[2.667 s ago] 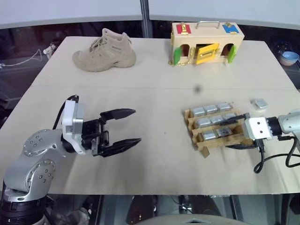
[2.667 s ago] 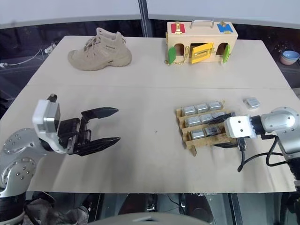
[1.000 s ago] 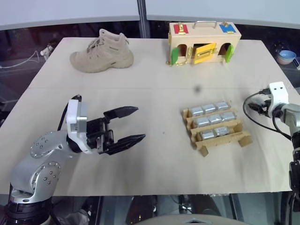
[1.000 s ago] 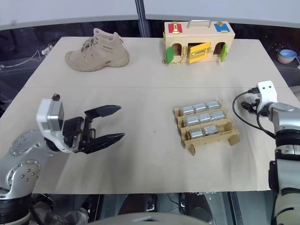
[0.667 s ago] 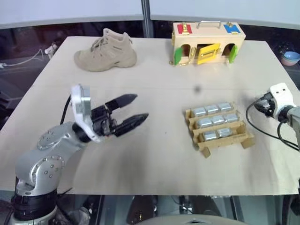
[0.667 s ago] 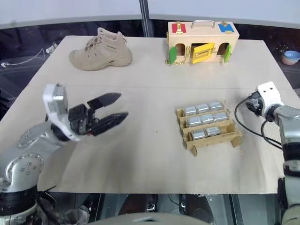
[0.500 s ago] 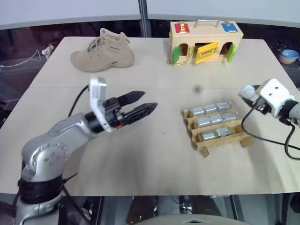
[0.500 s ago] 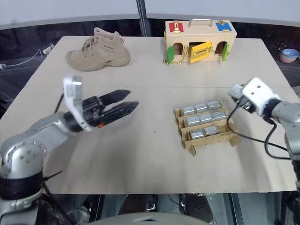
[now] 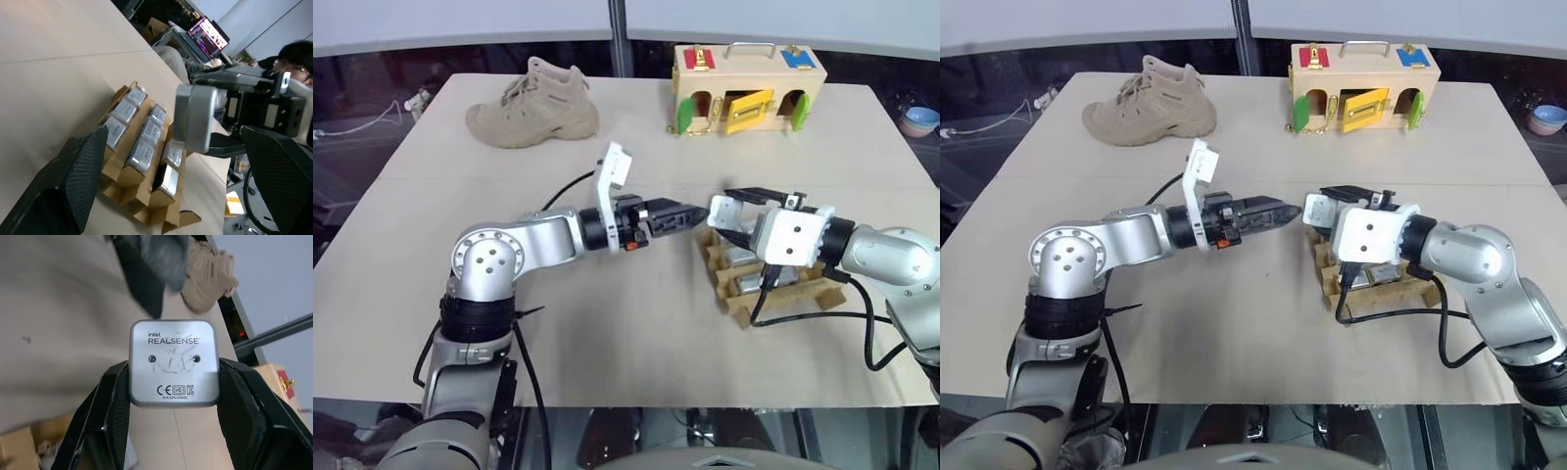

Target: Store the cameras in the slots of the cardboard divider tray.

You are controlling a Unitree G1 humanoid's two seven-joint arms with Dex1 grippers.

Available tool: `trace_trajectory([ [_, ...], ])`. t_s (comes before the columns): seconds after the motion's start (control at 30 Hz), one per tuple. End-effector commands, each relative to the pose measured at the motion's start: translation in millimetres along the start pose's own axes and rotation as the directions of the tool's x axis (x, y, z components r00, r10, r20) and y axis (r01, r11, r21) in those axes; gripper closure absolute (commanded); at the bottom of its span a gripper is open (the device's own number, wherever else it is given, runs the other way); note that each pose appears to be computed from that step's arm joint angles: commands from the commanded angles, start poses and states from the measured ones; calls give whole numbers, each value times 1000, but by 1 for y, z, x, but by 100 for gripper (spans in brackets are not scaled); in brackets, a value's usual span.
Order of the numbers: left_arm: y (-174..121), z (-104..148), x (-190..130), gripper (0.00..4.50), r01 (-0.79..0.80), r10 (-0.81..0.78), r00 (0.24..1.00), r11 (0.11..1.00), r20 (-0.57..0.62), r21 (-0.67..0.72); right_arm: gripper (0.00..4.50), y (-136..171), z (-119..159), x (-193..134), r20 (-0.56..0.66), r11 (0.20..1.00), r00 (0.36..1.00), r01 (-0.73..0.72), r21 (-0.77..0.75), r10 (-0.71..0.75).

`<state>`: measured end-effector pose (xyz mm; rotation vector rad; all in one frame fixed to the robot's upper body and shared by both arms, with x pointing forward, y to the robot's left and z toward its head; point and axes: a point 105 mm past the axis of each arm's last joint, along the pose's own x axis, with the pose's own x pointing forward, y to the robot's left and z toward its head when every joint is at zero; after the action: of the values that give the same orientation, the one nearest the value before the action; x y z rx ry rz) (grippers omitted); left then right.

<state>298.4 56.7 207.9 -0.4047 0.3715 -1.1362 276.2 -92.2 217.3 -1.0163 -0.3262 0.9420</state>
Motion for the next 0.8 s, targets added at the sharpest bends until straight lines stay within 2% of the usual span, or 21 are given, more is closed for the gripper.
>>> trace_trajectory([
  [0.03,-7,8,5,0,40,-40,999,999,15,36,245,-4,23,0,58,998,998,20,-54,-17],
  [0.07,-7,9,7,0,42,-43,999,998,16,38,245,-3,25,0,64,998,998,20,-54,-17],
  [0.17,-9,10,10,78,62,-63,998,997,14,49,248,-2,28,1,68,998,998,16,-53,-12],
  [0.2,-10,10,11,131,70,-70,997,996,13,48,248,-1,29,2,70,999,997,15,-52,-12],
  [0.23,-12,10,13,136,83,-84,996,995,10,50,248,-1,29,2,73,999,997,15,-51,-11],
  [0.27,-13,9,14,206,94,-95,996,994,2,46,248,-1,30,3,75,999,997,18,-49,-14],
  [0.3,-14,8,15,206,100,-100,995,994,-2,48,248,-1,30,3,77,999,997,19,-45,-16],
  [0.43,-15,8,18,376,113,-113,994,992,-1,50,248,0,31,4,89,1000,996,-2,7,1],
  [0.47,-15,8,19,379,119,-119,993,992,0,52,146,-1,31,3,93,1000,996,4,23,-7],
  [0.53,-16,8,21,379,125,-125,992,990,-3,58,72,-6,30,1,78,999,996,36,26,-38],
  [0.57,-16,8,22,379,126,-126,992,990,-3,70,19,-7,26,-1,55,998,997,55,35,-57],
  [0.6,-16,8,25,379,130,-130,992,988,-5,85,2,-8,20,-6,19,996,997,79,48,-80],
  [0.7,-14,10,35,379,129,-129,992,982,-12,136,2,-10,-2,-29,-107,976,982,168,139,-154],
  [0.77,-11,11,49,379,131,-128,991,973,-28,190,2,-6,-14,-55,-156,916,966,245,319,-204],
  [0.8,-13,11,61,379,155,-150,988,963,-41,222,2,-4,-24,-76,-223,874,942,320,366,-252],
])
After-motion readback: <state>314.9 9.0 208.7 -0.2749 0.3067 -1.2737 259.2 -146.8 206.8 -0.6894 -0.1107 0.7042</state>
